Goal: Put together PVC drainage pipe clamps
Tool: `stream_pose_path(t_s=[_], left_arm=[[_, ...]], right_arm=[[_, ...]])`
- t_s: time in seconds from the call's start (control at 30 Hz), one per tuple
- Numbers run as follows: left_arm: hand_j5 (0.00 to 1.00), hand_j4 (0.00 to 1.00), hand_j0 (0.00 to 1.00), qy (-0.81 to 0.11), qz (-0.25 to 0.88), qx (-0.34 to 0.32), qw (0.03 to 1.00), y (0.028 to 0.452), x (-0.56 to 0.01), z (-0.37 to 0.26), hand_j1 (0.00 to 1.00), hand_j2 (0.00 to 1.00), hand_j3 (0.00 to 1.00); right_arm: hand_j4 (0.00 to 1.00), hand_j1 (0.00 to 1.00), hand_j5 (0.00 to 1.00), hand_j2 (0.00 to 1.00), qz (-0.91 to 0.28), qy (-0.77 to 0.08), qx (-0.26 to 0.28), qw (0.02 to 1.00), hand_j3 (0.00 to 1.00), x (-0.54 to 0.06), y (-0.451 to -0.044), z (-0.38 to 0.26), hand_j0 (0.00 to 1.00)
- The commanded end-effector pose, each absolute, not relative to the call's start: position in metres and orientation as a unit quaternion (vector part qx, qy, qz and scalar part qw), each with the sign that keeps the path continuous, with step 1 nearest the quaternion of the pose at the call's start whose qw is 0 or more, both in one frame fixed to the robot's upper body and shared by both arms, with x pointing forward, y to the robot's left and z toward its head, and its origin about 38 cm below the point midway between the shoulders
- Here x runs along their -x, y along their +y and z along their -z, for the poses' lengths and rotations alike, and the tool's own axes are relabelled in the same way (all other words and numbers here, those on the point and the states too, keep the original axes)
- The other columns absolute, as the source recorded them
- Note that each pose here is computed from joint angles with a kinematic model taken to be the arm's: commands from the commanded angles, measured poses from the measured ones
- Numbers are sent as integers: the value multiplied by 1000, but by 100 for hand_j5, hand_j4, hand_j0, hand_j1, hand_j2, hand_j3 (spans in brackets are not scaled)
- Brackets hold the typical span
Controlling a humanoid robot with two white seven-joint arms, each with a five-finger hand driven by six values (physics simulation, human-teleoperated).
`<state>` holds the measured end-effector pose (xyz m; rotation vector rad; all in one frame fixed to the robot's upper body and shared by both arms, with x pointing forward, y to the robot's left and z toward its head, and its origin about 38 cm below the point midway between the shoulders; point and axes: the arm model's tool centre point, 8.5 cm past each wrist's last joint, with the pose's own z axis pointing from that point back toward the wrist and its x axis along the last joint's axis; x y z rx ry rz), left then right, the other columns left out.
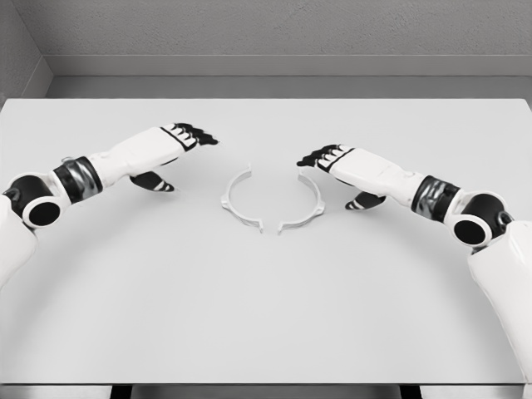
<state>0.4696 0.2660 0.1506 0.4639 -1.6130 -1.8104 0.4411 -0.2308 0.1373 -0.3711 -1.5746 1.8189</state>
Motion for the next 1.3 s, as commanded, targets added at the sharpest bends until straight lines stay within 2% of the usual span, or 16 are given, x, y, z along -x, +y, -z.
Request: stream_pose_path(t_s=[0.0,0.5,1.27], left_arm=[[100,100,100,-615,688,-183,339,277,-471,-152,100,100,100],[100,100,100,-608,690,-191,343,287,-473,-155,100,100,100],[100,100,100,-608,690,-192,344,288,-473,-155,100,100,100]], right_arm=[[100,100,100,100,-699,-610,139,346,100,-441,-227,-137,100],[100,100,100,100,-701,-621,112,332,100,-438,-195,-132,100],[100,100,100,100,-701,-613,123,343,100,-458,-199,-136,100]])
